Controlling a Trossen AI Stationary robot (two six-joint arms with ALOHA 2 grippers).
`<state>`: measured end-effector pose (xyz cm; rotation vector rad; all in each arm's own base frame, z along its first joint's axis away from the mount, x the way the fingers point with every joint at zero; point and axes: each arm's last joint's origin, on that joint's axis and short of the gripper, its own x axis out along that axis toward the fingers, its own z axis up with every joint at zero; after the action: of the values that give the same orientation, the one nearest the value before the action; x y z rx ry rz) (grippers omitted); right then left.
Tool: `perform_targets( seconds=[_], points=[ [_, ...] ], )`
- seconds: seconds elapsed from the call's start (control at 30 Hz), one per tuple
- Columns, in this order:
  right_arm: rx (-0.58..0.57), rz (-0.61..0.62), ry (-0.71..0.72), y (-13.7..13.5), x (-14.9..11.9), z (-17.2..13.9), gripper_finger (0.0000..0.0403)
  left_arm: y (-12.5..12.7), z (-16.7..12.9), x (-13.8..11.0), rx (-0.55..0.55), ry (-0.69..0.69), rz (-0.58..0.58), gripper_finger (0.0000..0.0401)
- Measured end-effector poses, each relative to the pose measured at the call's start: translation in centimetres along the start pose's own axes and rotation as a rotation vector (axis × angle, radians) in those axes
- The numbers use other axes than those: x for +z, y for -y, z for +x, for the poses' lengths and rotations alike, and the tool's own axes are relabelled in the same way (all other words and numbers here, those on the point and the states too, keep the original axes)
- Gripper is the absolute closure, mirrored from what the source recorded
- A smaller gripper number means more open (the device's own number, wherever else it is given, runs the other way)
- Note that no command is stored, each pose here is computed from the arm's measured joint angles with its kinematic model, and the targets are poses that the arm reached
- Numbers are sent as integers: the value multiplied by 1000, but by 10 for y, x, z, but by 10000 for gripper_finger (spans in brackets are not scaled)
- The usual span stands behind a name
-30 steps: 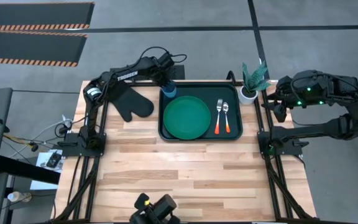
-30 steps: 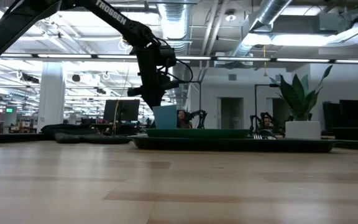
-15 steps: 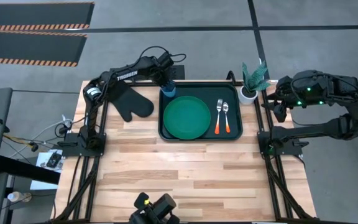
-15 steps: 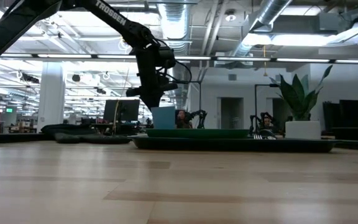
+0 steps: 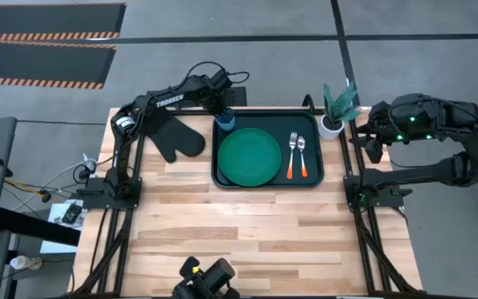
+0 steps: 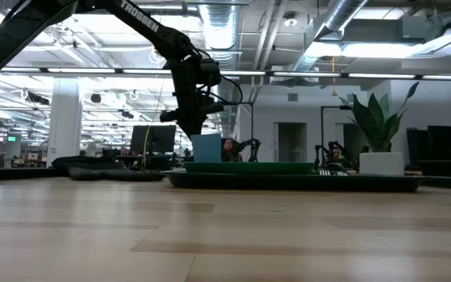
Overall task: Pick and place plate/cup/fork/spoon on tray
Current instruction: Put the blue cup on the black tray to the top left of the green plate
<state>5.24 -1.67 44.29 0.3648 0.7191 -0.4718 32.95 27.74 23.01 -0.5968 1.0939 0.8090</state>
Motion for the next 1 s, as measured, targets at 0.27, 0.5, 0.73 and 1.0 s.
perform_targets(
  seconds=[0.27, 0.5, 0.73, 1.0],
  points=[
    [0, 0, 0, 0, 0, 0, 182, 0, 0, 0, -1, 5, 1, 399],
    [0, 0, 0, 0, 0, 0, 182, 0, 0, 2, -1, 20, 1, 376],
    [0, 0, 0, 0, 0, 0, 182, 1, 0, 4, -6, 41, -1, 328],
    [0, 0, 0, 0, 0, 0, 182, 0, 0, 5, 13, 50, -3, 314]
  ],
)
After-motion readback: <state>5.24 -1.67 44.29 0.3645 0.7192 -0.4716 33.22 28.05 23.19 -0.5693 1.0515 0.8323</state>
